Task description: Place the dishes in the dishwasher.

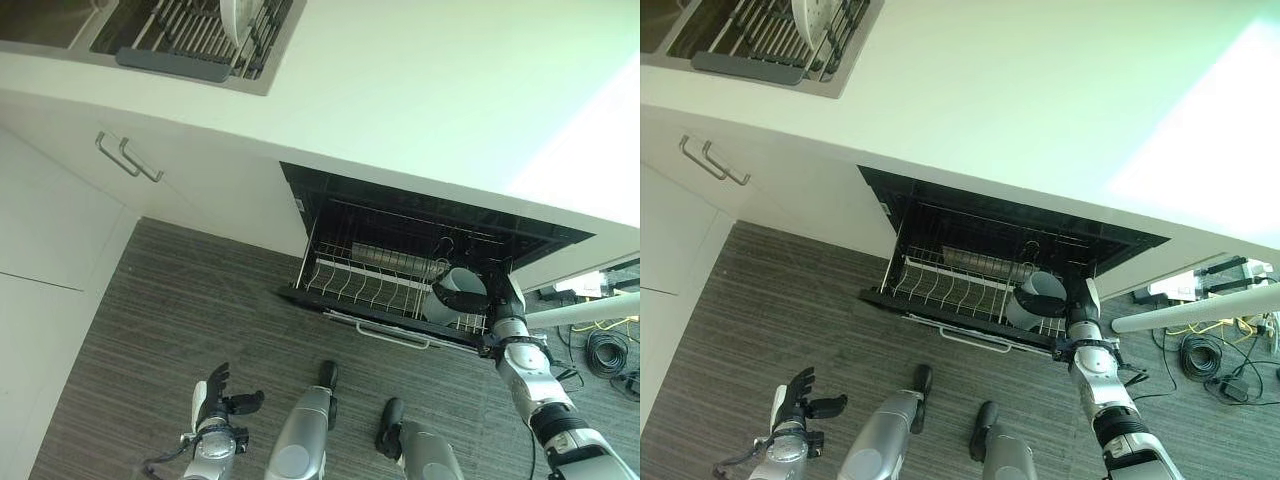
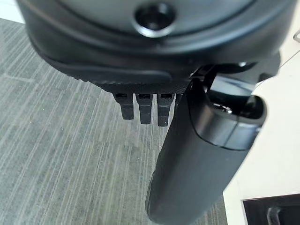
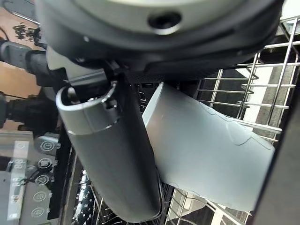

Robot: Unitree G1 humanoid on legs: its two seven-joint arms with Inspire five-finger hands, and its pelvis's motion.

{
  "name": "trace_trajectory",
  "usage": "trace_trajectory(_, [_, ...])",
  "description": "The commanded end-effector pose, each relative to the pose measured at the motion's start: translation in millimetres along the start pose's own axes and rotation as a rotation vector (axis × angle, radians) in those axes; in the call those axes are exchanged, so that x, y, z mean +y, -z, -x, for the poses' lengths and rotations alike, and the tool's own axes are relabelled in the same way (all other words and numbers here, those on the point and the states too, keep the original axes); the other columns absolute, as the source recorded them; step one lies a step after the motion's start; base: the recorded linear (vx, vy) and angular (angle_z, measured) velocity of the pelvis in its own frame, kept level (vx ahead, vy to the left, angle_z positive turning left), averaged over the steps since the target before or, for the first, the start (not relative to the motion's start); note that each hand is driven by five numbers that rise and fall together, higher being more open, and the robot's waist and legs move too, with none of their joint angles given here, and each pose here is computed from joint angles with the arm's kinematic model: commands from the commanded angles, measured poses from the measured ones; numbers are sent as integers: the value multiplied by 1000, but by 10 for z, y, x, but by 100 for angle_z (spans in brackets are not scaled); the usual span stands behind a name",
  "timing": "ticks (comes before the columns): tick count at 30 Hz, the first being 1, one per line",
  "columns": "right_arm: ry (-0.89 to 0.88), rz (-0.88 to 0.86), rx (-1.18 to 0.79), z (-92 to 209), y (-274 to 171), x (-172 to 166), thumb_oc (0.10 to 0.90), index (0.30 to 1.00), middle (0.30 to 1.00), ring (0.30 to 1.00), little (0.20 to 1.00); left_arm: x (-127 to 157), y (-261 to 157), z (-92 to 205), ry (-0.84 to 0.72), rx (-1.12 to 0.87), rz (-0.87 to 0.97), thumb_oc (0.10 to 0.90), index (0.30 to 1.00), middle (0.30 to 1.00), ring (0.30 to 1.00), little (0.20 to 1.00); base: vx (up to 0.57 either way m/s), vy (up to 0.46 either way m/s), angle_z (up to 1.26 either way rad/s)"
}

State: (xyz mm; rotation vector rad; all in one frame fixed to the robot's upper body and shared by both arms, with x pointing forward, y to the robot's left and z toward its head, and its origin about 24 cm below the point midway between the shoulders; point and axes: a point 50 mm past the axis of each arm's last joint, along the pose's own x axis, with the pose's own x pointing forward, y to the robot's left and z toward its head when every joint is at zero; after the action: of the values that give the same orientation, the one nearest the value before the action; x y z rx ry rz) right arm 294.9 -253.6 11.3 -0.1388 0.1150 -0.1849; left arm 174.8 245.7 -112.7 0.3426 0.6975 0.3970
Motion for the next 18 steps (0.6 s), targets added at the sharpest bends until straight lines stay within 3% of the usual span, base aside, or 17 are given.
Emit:
trace_trajectory(1, [-17,-19,-181,29,-269,-25,800,900,900,900,900,182,208,78,-84,21,-19,800,900,900,900,900,8,16,-4])
trace_trajectory(12, [-71,212,-246,71,-382,88,800,900,900,900,900,237,298,110,-105,56,-12,800,900,900,900,900,2,2,-5])
trace_trajectory(16, [101,269,-412,114,-540,62,800,900,900,900,900,217,316,128,-103,52,-13,800,900,900,900,900,0,0,0])
trace_trajectory(17, [93,273,-405,115,-543,58,800,900,900,900,900,215,314,128,-105,52,-9,800,900,900,900,900,0,0,0])
trace_trajectory(18, [-36,305,-249,83,-384,91,800,900,900,900,900,210,294,115,-104,57,-4,800,900,900,900,900,0,0,0])
